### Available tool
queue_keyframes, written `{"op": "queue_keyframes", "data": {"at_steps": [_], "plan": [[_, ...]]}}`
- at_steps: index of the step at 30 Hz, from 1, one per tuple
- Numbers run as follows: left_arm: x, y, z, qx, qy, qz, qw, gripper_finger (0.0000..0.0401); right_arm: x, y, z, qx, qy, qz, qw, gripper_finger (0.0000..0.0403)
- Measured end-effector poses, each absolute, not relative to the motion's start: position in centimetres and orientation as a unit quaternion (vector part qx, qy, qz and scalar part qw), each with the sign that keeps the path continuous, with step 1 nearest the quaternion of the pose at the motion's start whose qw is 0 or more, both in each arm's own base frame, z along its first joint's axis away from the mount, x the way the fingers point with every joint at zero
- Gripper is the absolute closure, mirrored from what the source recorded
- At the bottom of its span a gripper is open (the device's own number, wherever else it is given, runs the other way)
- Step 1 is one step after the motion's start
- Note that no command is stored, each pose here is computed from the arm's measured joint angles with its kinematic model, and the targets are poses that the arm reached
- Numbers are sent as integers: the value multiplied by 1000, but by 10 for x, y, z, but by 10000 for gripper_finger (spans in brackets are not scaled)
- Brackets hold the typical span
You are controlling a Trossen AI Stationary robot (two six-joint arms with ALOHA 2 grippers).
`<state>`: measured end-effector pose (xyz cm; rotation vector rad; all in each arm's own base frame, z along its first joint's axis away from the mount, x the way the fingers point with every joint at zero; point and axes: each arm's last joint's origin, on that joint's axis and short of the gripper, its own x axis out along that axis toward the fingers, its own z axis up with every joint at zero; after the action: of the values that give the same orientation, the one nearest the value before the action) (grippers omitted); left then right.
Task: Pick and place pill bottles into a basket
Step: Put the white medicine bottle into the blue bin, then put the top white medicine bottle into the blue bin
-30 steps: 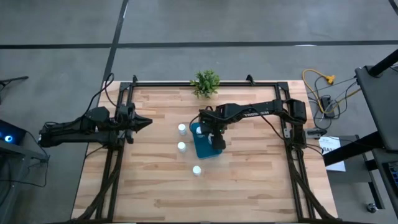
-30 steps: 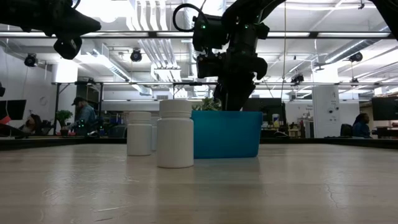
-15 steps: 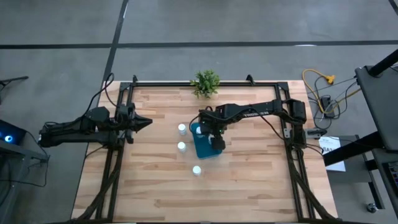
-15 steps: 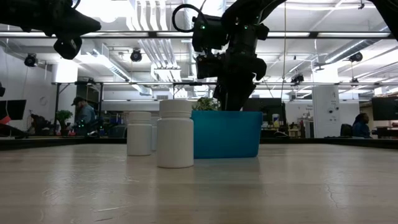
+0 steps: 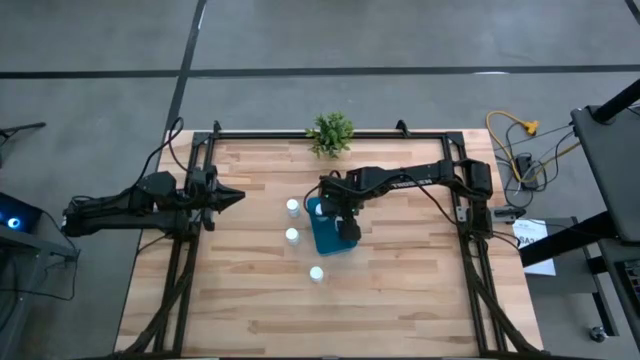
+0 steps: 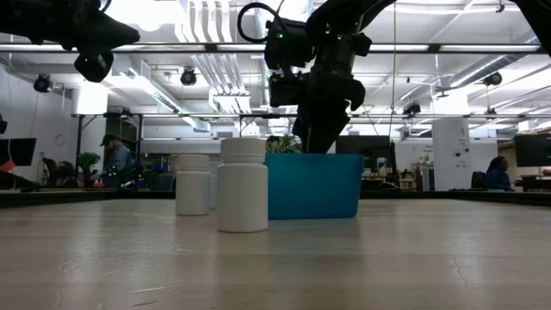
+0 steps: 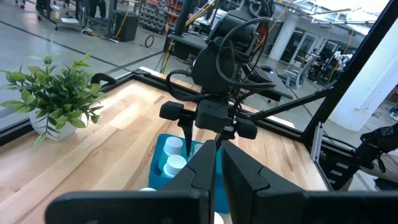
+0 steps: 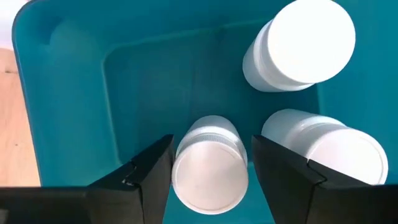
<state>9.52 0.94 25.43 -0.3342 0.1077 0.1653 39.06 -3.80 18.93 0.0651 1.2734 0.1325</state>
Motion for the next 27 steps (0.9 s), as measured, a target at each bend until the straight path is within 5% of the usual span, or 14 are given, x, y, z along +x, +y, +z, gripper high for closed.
{"op": "queue_keyframes", "data": {"at_steps": [27], "plan": [[95,9,254,-166,54,82,981,393,403,-33,239,37,576,64,814,214]]}}
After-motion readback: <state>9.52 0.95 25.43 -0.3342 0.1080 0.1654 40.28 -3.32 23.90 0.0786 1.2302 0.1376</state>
